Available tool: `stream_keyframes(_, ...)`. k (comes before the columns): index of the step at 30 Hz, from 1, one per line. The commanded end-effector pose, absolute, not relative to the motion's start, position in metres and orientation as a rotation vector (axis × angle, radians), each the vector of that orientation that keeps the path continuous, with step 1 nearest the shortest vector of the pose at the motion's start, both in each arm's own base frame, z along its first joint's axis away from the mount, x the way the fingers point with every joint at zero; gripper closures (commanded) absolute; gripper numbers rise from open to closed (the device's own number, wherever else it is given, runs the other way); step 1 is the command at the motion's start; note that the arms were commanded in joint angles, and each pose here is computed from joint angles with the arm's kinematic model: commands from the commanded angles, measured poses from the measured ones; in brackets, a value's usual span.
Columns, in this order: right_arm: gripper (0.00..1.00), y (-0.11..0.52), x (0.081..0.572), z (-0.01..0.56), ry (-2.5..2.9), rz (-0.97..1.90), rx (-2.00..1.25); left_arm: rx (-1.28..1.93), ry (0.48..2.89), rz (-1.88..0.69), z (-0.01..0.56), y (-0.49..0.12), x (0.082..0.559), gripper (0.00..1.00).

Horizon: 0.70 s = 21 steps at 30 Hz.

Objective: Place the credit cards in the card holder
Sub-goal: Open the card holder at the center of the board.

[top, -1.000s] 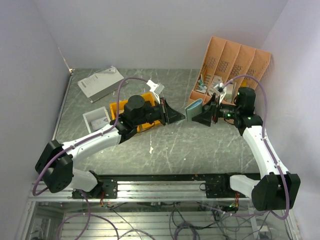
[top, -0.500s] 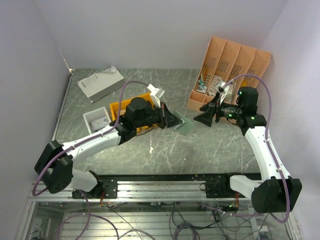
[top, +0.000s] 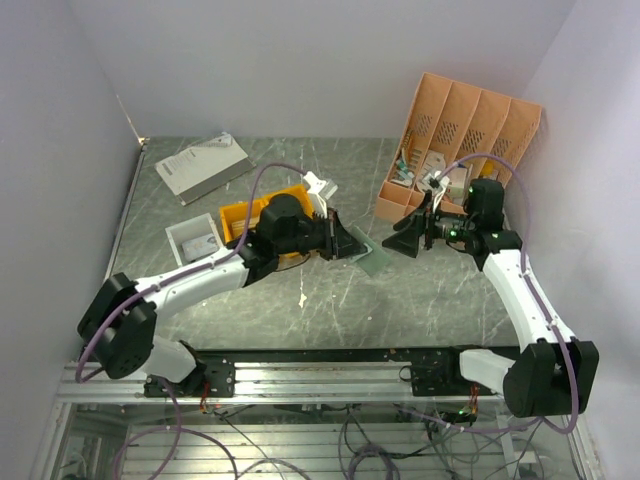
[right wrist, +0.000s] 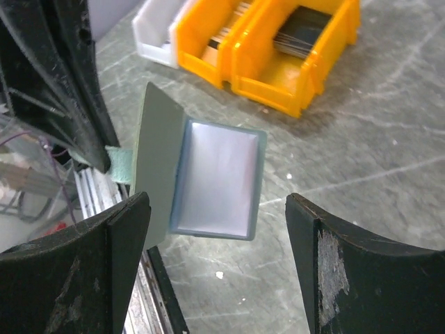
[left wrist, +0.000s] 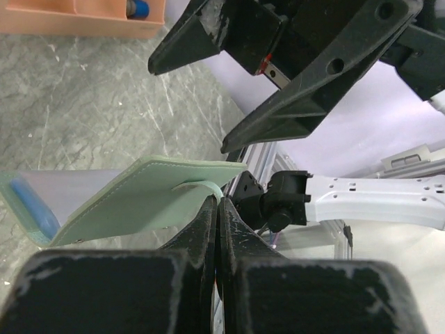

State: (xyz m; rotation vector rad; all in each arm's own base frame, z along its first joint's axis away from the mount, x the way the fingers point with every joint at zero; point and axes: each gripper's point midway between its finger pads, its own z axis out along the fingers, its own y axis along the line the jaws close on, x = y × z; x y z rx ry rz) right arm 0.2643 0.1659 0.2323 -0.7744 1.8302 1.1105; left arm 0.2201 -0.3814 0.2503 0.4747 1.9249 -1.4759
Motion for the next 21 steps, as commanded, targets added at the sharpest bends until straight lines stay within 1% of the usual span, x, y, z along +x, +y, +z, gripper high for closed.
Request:
stream_keyframes(1,0.21,0.151,0.288,0.226,1.877,0.997,-0.663,0.550,1.956,-1.526,0.236,-0.393,0.217,0.93)
stream_keyframes(4,0.22,0.139,0.294,0.224,1.886,0.958,-0.595,0.519,1.994,-1.594,0.212,-0.408,0.221,0.93)
stream_keyframes(7,0.23,0.122,0.301,0.216,1.920,0.898,-0.521,0.523,2.061,-1.595,0.187,-0.431,0.227,0.93)
stream_keyframes(10,0.23,0.106,0.307,0.212,1.940,0.853,-0.449,0.562,2.069,-1.581,0.179,-0.459,0.230,0.93)
stream_keyframes(14,0.23,0.102,0.308,0.206,1.944,0.875,-0.429,0.598,2.013,-1.575,0.186,-0.479,0.224,0.93)
stream_keyframes(17,0.24,0.104,0.308,0.201,1.953,0.896,-0.436,0.550,2.014,-1.550,0.178,-0.465,0.221,0.93)
stream_keyframes(19,0.24,0.105,0.307,0.197,1.957,0.915,-0.448,0.520,2.079,-1.483,0.153,-0.447,0.218,0.93)
stream_keyframes(21,0.25,0.109,0.303,0.192,1.958,0.955,-0.470,0.519,2.190,-1.398,0.113,-0.425,0.210,0.93)
